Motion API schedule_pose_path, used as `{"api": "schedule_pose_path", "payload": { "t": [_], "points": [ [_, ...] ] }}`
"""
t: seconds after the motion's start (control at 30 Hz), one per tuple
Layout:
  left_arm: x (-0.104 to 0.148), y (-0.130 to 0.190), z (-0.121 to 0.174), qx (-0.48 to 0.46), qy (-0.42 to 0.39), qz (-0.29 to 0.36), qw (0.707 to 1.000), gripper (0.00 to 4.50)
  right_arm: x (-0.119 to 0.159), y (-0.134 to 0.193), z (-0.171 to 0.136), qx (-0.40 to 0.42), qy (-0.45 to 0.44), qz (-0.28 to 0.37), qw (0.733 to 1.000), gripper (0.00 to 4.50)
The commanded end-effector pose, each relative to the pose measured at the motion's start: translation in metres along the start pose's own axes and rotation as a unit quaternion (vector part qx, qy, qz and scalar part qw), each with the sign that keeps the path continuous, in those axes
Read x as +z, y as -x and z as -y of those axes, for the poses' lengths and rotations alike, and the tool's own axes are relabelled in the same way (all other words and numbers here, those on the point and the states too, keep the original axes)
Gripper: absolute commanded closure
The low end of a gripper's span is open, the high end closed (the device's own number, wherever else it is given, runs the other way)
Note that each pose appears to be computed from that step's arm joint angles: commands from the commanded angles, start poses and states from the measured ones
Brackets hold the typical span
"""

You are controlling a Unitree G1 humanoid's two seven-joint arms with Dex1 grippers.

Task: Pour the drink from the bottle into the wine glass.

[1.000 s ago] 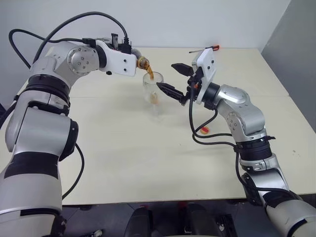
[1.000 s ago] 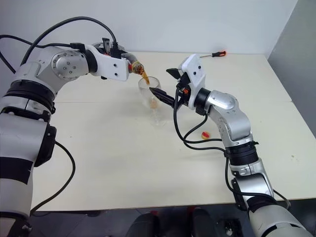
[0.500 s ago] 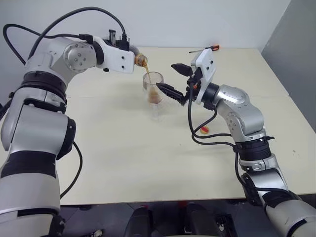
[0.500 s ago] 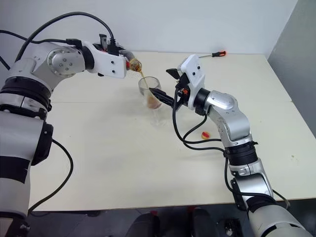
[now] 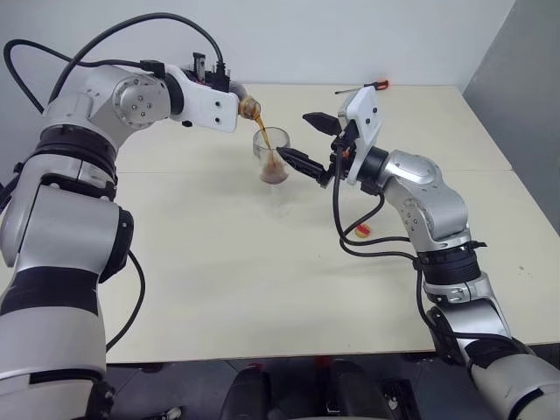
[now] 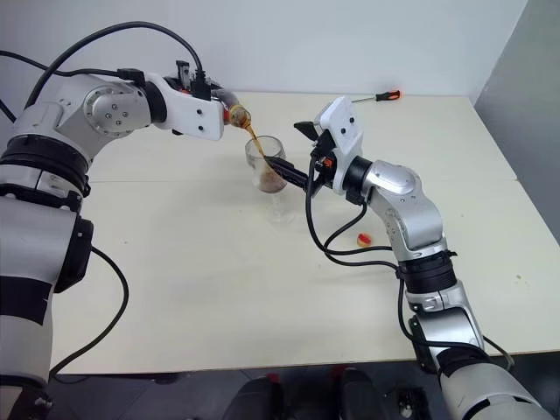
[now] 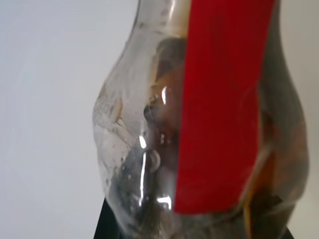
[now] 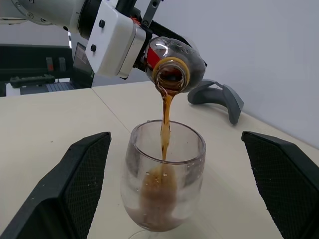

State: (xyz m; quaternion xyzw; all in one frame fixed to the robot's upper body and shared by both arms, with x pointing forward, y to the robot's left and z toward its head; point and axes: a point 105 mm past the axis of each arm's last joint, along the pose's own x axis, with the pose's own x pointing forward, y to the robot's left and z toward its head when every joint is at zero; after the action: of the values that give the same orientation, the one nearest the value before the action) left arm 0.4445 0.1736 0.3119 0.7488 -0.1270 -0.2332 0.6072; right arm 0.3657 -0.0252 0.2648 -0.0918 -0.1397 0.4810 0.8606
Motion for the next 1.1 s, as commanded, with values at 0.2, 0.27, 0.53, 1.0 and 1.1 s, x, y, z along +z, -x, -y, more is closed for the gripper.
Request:
{"api": "schedule_pose_path", "payload": {
  "t": [0.2,0.27,0.53,1.0,1.1],
  "points": [
    [-0.0008,0.0109,-0.0306,0.042,-0.024,-0.003,0.999,3.55,0.0130,0.0009,-0.0032,0.011,0.025,0.020,0.999,0.00],
    [-0.0005,0.0110,-0.0308,0.042,-0.027,-0.003,0.999,3.55,0.0129,0.0012,-0.0033,0.012,0.025,0.020,0.999,0.00],
    [-0.0016,0.0120,-0.0322,0.042,-0.037,-0.007,0.998,3.55,0.0121,0.0017,-0.0023,0.010,0.026,0.018,0.999,0.00],
    [-0.0013,0.0117,-0.0341,0.043,-0.048,-0.010,0.998,3.55,0.0111,0.0006,-0.0018,0.010,0.028,0.016,0.999,0.00],
    [-0.0013,0.0118,-0.0351,0.044,-0.049,-0.010,0.998,3.55,0.0114,0.0005,-0.0017,0.010,0.029,0.016,0.999,0.00]
  ]
}}
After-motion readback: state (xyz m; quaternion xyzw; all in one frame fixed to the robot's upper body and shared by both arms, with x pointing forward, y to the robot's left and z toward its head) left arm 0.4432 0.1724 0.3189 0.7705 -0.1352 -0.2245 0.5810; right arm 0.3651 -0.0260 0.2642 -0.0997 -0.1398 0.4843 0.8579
